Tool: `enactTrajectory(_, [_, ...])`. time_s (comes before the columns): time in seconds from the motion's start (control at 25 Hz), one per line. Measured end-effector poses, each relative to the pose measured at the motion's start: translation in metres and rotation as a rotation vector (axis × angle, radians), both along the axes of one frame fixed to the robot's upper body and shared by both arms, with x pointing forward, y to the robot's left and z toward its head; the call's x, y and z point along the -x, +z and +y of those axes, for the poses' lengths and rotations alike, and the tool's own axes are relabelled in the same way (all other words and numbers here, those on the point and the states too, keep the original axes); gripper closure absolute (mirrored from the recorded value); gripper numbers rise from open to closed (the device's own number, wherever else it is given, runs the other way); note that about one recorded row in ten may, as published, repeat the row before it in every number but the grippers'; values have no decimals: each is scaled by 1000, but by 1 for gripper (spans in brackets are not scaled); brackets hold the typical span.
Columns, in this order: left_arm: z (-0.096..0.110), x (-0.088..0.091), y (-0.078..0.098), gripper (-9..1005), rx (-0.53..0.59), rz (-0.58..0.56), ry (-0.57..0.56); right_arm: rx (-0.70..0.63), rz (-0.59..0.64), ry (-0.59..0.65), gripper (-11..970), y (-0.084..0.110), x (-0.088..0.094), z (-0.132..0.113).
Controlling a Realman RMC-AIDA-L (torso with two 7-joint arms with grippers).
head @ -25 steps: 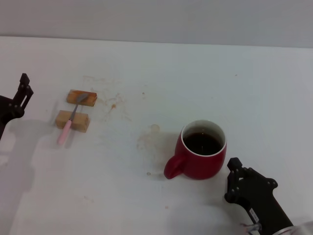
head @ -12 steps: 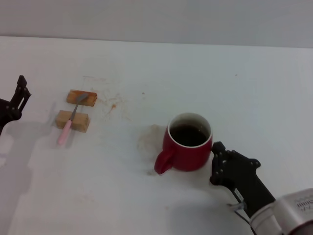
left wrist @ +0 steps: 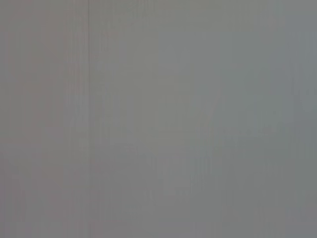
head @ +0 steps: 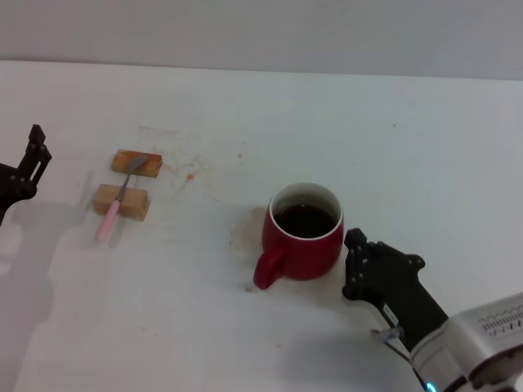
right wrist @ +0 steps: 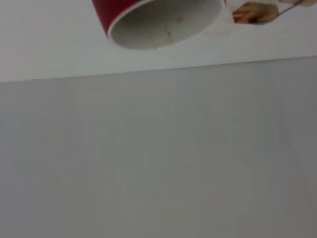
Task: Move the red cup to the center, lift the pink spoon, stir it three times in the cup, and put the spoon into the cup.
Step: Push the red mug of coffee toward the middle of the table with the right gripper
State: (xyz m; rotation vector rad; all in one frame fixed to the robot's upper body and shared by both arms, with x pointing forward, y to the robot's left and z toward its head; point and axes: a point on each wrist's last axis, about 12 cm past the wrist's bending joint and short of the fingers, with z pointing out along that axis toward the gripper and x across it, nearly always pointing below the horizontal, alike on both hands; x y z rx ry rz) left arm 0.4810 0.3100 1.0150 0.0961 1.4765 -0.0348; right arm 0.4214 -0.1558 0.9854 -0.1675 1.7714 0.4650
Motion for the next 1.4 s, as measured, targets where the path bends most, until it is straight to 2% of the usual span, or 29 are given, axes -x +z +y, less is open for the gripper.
enactTrajectory(0.12, [0, 0, -1, 181, -1, 5, -3, -1, 12, 2, 958, -2, 7, -1])
enactTrajectory(0.2, [-1, 0, -1, 181, -3, 6, -5, -4, 18, 20, 958, -4, 18, 0])
enactTrajectory(0.4, [0, -1, -1, 181, -5, 7, -5, -5, 18, 23, 958, -5, 21, 0])
enactTrajectory(0.64, [1, 0, -1, 180, -9, 8, -4, 6, 13, 53, 958, -3, 12, 4])
enactTrajectory(0.92, [1, 1, -1, 181, -8, 7, -1, 32, 13, 95, 958, -1, -7, 11])
enactTrajectory(1.4, [0, 0, -1, 180, -7, 4, -5, 58, -25, 94, 958, 5, -28, 10])
